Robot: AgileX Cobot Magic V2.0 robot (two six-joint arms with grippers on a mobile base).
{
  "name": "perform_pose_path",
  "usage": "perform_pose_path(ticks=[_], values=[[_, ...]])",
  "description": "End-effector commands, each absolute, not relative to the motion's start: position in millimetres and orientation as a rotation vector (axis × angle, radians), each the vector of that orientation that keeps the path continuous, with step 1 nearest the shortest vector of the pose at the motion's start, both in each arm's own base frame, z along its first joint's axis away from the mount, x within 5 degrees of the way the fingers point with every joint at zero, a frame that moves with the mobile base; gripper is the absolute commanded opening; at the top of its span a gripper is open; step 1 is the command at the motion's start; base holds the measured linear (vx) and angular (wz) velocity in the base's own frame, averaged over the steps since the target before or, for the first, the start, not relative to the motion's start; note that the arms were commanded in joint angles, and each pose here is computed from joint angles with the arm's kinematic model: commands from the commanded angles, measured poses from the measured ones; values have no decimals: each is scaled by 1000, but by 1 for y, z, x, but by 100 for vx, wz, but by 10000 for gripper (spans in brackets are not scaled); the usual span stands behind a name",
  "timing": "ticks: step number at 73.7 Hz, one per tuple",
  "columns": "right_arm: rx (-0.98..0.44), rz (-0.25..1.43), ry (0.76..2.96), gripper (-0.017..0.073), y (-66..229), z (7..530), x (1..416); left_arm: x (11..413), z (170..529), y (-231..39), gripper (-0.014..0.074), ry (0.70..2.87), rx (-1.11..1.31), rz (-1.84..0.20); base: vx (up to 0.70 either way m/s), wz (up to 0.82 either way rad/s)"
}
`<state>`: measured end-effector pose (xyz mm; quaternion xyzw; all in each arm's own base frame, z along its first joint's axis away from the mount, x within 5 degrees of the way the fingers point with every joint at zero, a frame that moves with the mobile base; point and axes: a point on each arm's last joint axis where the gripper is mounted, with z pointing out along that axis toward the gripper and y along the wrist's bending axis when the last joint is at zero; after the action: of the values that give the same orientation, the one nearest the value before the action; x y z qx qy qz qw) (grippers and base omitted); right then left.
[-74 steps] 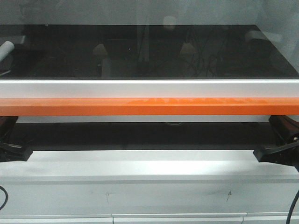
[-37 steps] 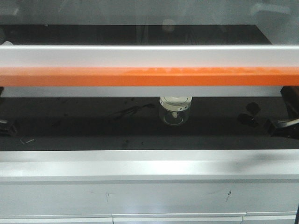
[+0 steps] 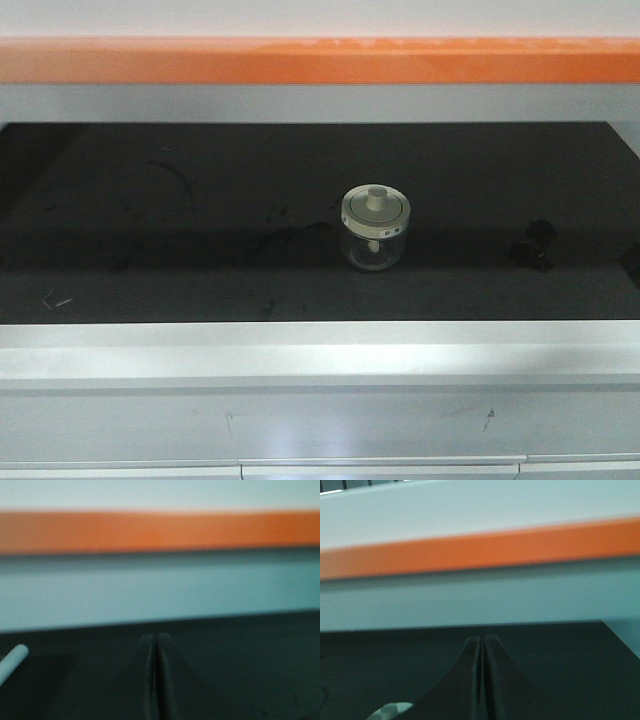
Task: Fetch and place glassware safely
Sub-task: 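Lift the sash upward with both grippers to open the hood, then move the right gripper toward the white-lidded glass jar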
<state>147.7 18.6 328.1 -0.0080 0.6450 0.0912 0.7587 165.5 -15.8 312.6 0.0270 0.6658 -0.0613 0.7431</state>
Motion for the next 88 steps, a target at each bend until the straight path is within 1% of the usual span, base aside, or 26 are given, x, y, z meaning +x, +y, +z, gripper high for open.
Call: perform_pose_path(ticks=[1, 17, 29, 36, 41, 46, 53, 62, 74, 88], values=[[-21, 207, 1334, -1, 18, 346, 136, 155, 331, -15, -7, 1389, 38, -154, 0, 0], [-30, 167, 1454, -1, 14, 340, 111, 128, 329, -13, -7, 1493, 32, -136, 0, 0], [-33, 141, 1477, -1, 9, 336, 86, 102, 325, -8, -7, 1557, 32, -92, 0, 0], [-38, 130, 1503, -1, 8, 325, 76, 91, 315, -7, -7, 1571, 47, -67, 0, 0], [-32, 133, 1527, -1, 7, 315, 71, 84, 301, -6, -7, 1574, 38, -78, 0, 0], [-30, 135, 1549, -1, 7, 305, 69, 78, 285, -6, -7, 1586, 18, -102, 0, 0], [-39, 123, 1590, -1, 7, 295, 68, 71, 272, -5, -7, 1564, 19, -104, 0, 0], [-36, 127, 1608, -1, 7, 292, 67, 64, 272, -5, -7, 1526, 18, -103, 0, 0], [-43, 116, 1606, 3, 7, 292, 68, 63, 271, -4, -7, 1543, 11, -107, 0, 0], [-58, 101, 1558, 36, 6, 296, 68, 63, 271, -5, -7, 1544, 2, -119, 0, 0]])
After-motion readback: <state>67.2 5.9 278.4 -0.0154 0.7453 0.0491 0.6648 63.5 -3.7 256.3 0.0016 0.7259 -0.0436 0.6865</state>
